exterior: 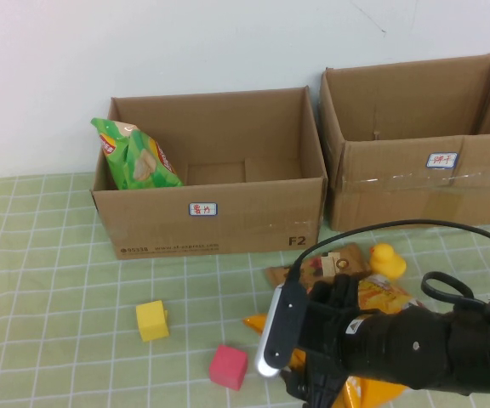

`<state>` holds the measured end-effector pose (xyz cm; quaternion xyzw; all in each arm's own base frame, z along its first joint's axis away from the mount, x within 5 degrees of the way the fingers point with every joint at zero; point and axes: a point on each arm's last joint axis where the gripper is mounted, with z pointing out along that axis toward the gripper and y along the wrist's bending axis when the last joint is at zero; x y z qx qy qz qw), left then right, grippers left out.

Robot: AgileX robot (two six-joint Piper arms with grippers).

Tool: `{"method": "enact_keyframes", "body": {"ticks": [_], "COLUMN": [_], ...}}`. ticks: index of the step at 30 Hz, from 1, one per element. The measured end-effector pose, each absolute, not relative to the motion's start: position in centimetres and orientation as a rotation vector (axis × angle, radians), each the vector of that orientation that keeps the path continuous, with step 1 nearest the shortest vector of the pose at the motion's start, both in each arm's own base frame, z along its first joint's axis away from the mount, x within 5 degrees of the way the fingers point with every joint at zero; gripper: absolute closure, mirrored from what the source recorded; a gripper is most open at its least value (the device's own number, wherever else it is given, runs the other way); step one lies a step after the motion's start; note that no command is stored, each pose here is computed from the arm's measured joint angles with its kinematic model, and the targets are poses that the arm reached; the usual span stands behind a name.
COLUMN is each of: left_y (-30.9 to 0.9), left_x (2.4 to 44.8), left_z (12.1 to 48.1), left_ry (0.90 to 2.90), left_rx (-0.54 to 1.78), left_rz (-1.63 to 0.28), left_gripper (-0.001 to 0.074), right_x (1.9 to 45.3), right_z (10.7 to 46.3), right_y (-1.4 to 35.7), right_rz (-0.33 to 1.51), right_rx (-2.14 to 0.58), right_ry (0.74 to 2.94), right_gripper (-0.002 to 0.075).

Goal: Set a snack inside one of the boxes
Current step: Pick up the potato chip

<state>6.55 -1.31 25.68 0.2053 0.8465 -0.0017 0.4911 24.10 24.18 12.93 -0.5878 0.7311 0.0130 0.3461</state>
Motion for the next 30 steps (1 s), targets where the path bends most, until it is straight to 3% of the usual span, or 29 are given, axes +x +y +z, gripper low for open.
{"method": "enact_keyframes", "body": {"ticks": [2,5,10,12,21,30], "left_y": [-1.3,-1.3,-1.3,-1.3,-1.3,-1.3], "left_x": [6.5,6.5,6.5,6.5,6.5,6.5], "left_z": [25.7,25.7,25.7,25.7,25.7,25.7], "left_ry": [2.055,2.055,2.055,2.055,2.055,2.055], "left_rx": [0.498,0.498,0.498,0.498,0.498,0.498], "left_rz": [-0.004,-0.004,-0.004,-0.004,-0.004,-0.004], "left_gripper": [0.0736,0.0736,0.0736,0.0736,0.0736,0.0736], "right_x": [24.3,24.5,24.8,24.9,24.8,24.2], "right_z": [13.0,13.2,13.3,13.4,14.0,19.8], "right_y": [24.1,24.1,24.0,24.0,24.0,23.5], "right_rz": [0.017,-0.003,-0.027,-0.038,-0.033,-0.011], "right_rx": [-1.504,-1.464,-1.440,-1.437,-1.431,-1.362], "right_ry": [1.893,1.894,1.884,1.876,1.867,1.719], "right_gripper": [0.0053,0.0156,0.0460,0.0529,0.0529,0.0558]}}
